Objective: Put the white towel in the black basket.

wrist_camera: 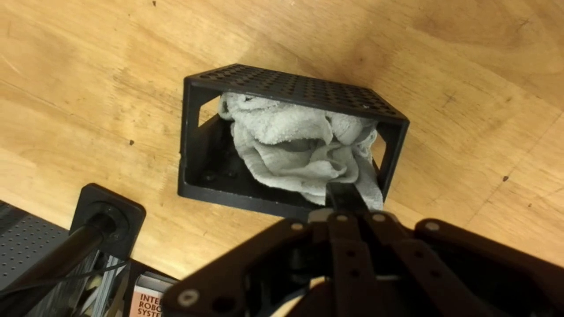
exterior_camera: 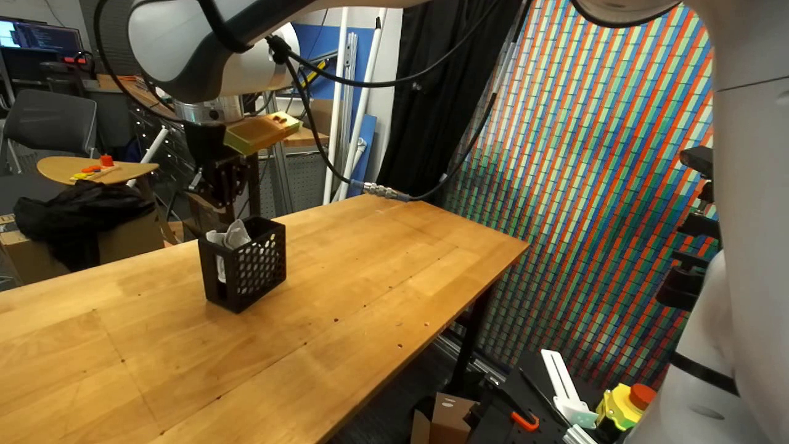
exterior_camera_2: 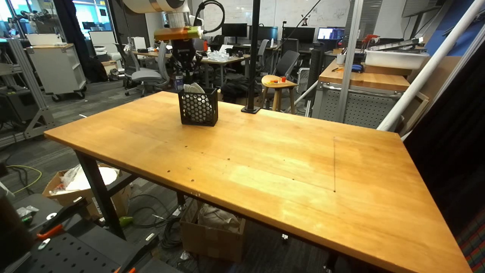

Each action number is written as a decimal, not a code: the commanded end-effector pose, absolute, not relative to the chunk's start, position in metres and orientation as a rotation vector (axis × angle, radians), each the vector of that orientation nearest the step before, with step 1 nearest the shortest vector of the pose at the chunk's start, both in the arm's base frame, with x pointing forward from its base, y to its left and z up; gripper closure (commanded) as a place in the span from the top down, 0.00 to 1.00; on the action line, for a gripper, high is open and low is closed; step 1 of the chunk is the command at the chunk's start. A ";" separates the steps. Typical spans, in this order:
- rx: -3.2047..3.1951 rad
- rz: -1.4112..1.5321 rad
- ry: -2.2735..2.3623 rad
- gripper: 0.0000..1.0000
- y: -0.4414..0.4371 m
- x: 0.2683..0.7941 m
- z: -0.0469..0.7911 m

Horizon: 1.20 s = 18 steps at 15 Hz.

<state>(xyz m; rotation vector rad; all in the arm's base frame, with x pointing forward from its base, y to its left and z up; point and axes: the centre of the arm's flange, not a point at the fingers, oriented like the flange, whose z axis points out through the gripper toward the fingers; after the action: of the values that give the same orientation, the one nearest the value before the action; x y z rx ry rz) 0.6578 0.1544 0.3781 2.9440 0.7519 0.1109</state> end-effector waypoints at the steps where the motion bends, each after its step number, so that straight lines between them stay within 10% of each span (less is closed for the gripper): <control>1: 2.920 0.127 0.798 0.00 0.156 0.669 0.389; 18: 2.985 0.076 0.795 0.00 0.140 0.680 0.341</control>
<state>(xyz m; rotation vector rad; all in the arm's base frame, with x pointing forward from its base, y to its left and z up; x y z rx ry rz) 0.6679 0.1446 0.3418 2.9587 0.7739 0.0492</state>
